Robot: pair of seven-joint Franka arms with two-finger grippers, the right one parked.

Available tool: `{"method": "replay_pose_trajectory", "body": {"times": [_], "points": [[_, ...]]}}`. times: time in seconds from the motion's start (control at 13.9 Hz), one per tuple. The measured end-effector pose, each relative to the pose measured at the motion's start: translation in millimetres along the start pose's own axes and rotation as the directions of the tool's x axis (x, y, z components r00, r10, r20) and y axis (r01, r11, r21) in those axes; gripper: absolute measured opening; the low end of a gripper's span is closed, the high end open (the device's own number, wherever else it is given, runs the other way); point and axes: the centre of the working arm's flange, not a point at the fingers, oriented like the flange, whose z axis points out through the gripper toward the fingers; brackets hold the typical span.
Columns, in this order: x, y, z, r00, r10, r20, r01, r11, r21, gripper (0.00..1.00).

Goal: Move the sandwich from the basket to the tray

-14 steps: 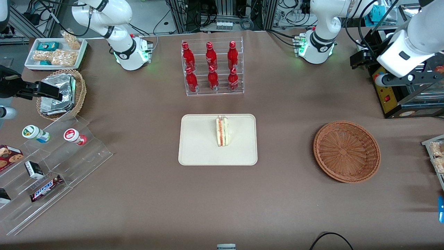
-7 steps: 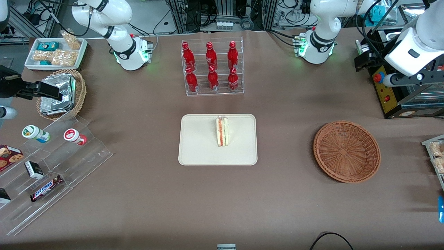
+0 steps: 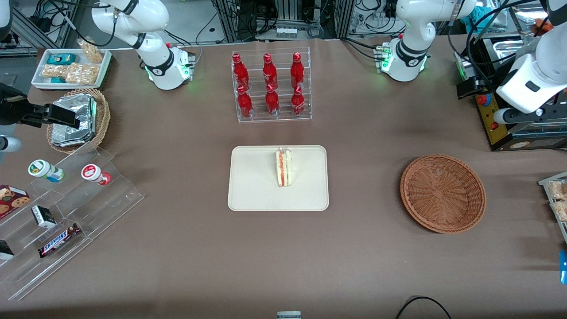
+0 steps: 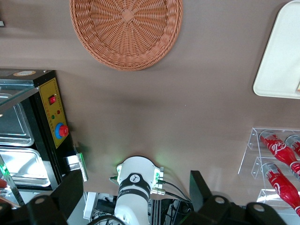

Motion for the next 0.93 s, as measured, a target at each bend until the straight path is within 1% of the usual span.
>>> {"method": "replay_pose_trajectory", "body": {"times": [0.22,0.57,0.72,0.93], "points": [[0,3,-2,0.999,0.003,-0.039,-0.003,1.000,-0.004,1.00],[-16,-5,-15,0.997,0.017,-0.081,-0.018,1.000,-0.007,1.00],[-19,-8,-18,0.996,0.027,-0.089,-0.027,1.000,-0.007,1.00],[-16,-10,-16,0.996,0.021,-0.090,-0.022,1.000,-0.010,1.00]]}}
